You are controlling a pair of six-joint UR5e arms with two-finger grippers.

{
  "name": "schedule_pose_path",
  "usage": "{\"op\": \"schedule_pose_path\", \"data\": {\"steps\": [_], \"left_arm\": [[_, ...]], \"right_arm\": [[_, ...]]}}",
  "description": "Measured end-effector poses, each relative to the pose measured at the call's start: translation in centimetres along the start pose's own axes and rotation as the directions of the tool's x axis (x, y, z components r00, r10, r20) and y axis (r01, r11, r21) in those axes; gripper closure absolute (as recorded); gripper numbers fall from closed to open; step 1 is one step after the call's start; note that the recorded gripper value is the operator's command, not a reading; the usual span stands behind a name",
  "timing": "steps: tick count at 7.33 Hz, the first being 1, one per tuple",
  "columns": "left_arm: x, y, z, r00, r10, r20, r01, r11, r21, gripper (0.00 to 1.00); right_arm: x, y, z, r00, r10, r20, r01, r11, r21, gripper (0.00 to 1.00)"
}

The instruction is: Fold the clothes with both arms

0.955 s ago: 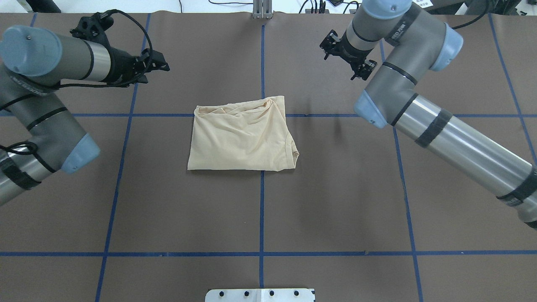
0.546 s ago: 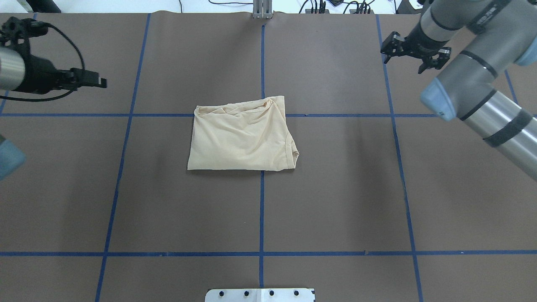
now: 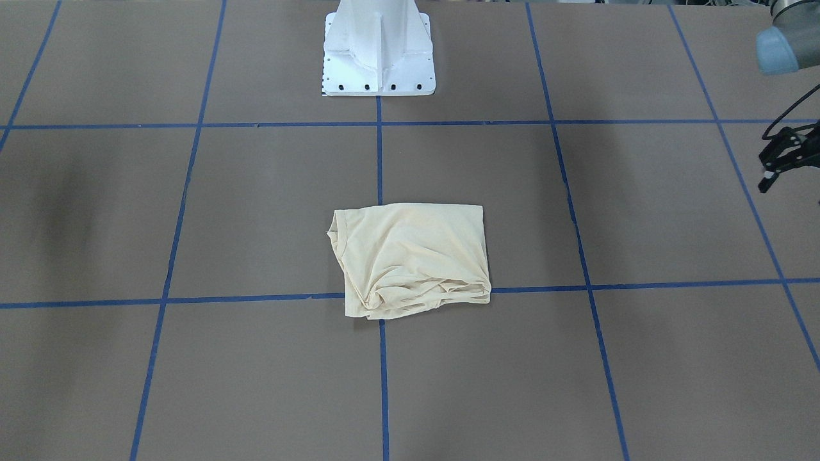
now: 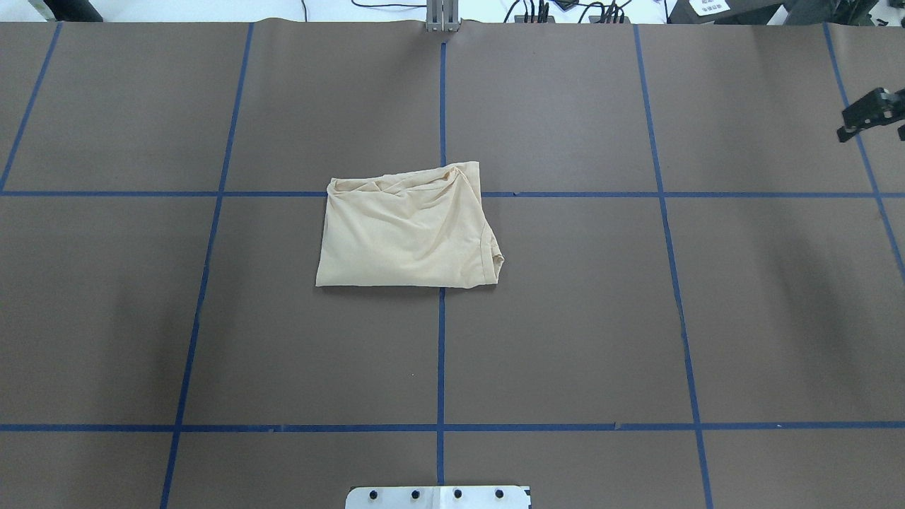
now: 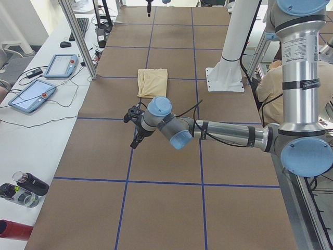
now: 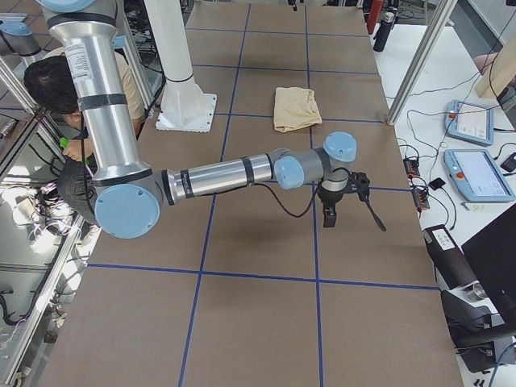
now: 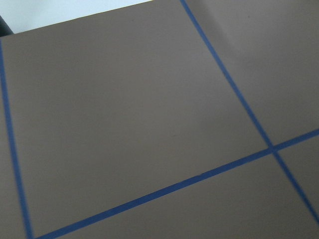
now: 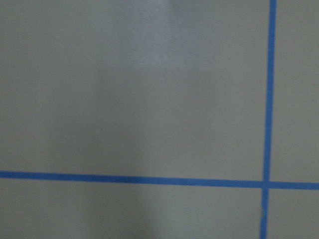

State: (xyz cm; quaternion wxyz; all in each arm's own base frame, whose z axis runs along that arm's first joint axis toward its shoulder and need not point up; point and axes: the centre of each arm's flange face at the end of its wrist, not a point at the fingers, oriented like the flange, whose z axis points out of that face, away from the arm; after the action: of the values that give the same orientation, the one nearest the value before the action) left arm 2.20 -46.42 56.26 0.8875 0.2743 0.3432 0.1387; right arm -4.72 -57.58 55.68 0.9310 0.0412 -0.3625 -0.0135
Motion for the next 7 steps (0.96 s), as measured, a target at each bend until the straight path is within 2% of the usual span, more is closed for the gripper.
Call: {"op": "schedule_pose_path", "data": {"steps": [1, 3, 5, 7], "left_arm": [[-3.2, 2.1, -1.6, 0.999, 0.037, 0.022, -0.035, 0.998, -0.057, 0.01], [-6.2, 4.0, -4.0, 1.0, 0.009, -0.013, -0.011, 0.992, -0.122, 0.0], [-6.0, 3.7, -5.4, 0.999, -0.042, -0.024, 0.038, 0.986, -0.162, 0.0], [-4.8, 3.0, -7.1, 0.994, -0.113, -0.014, 0.108, 0.973, -0.204, 0.0]], "right_arm": [[4.2, 1.9, -0.6, 0.999, -0.054, 0.002, 0.054, 0.998, -0.024, 0.0], [6.8, 2.9, -1.9, 0.995, -0.096, 0.004, 0.096, 0.991, -0.09, 0.0], [6.3, 2.7, -3.7, 0.996, -0.09, 0.001, 0.089, 0.989, -0.116, 0.0], [6.6, 3.5, -4.1, 0.997, -0.076, -0.002, 0.075, 0.989, -0.125, 0.0]]}}
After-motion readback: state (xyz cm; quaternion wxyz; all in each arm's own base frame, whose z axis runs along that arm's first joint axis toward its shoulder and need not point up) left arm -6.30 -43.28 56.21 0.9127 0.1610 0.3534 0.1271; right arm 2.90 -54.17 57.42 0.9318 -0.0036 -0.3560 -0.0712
